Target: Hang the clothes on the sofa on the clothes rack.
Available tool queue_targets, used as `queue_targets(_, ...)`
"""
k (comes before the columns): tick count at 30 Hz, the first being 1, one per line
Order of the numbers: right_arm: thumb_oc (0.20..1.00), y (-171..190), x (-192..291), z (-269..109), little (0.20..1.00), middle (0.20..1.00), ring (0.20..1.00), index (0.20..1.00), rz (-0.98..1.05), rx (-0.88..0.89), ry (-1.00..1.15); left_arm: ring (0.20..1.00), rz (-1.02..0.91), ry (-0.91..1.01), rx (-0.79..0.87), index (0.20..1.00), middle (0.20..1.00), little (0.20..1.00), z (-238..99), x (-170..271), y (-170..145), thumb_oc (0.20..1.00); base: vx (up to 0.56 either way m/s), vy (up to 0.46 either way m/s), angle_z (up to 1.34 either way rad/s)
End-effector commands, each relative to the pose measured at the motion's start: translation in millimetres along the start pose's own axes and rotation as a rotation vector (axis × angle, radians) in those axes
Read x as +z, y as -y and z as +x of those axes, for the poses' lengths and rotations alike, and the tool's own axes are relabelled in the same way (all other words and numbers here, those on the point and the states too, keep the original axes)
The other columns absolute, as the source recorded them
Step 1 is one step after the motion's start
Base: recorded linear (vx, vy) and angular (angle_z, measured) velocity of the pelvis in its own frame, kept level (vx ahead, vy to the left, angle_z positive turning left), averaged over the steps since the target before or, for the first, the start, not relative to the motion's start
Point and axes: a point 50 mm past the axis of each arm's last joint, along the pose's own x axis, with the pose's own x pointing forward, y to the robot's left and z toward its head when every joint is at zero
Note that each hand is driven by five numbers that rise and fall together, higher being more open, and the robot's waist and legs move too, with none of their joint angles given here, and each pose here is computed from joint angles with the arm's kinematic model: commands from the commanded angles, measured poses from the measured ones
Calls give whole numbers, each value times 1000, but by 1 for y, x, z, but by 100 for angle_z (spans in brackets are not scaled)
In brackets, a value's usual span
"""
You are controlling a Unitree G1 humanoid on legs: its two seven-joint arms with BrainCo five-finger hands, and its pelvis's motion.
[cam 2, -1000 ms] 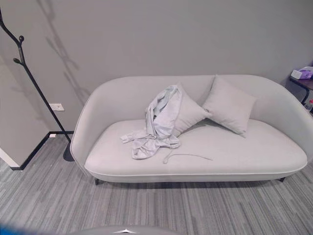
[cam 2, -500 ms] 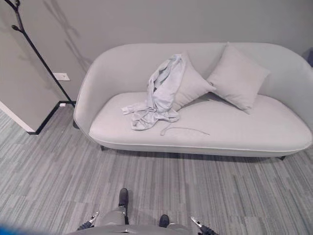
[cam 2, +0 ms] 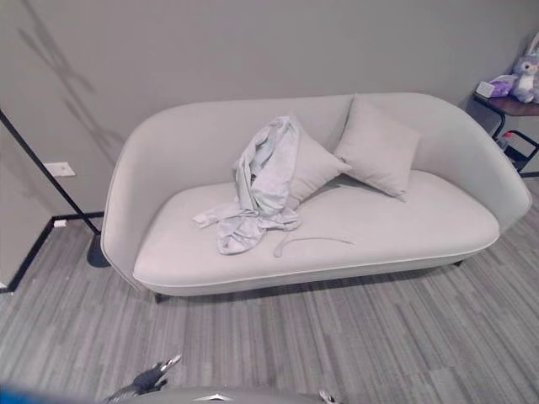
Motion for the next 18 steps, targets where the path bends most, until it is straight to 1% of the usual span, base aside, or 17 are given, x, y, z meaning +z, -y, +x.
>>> queue_targets(1, 1000, -13, 35, 1, 1000, 1000, 1000, 1000, -87, 43, 128, 1000, 19, -11, 28, 1000, 1000, 1000, -2, -5, -8, 1000, 295, 131, 18)
queue_targets(2, 1000, -16, 43, 0, 1000, 1000, 1000, 1000, -82, 57, 170, 1000, 23, -20, 29, 1000, 1000, 1000, -3, -8, -10, 1000, 166, -36, -2)
queue_targets(5, 1000, -17, 49, -1, 1000, 1000, 1000, 1000, -57, 62, 205, 1000, 23, -40, 37, 1000, 1000, 1000, -4, -14, -12, 1000, 186, -97, -17)
queue_targets(6, 1000, -19, 59, -2, 1000, 1000, 1000, 1000, -45, 67, 243, 1000, 28, -53, 47, 1000, 1000, 1000, -5, -17, -14, 1000, 167, -149, 3)
queue_targets(9, 1000, -27, 72, -4, 1000, 1000, 1000, 1000, -65, 95, 296, 1000, 23, -57, 56, 1000, 1000, 1000, -5, -19, -13, 1000, 220, -160, 2)
queue_targets(18, 1000, -30, 68, -4, 1000, 1000, 1000, 1000, -81, 115, 300, 1000, 41, -107, 46, 1000, 1000, 1000, -9, -37, -11, 1000, 223, -138, 21)
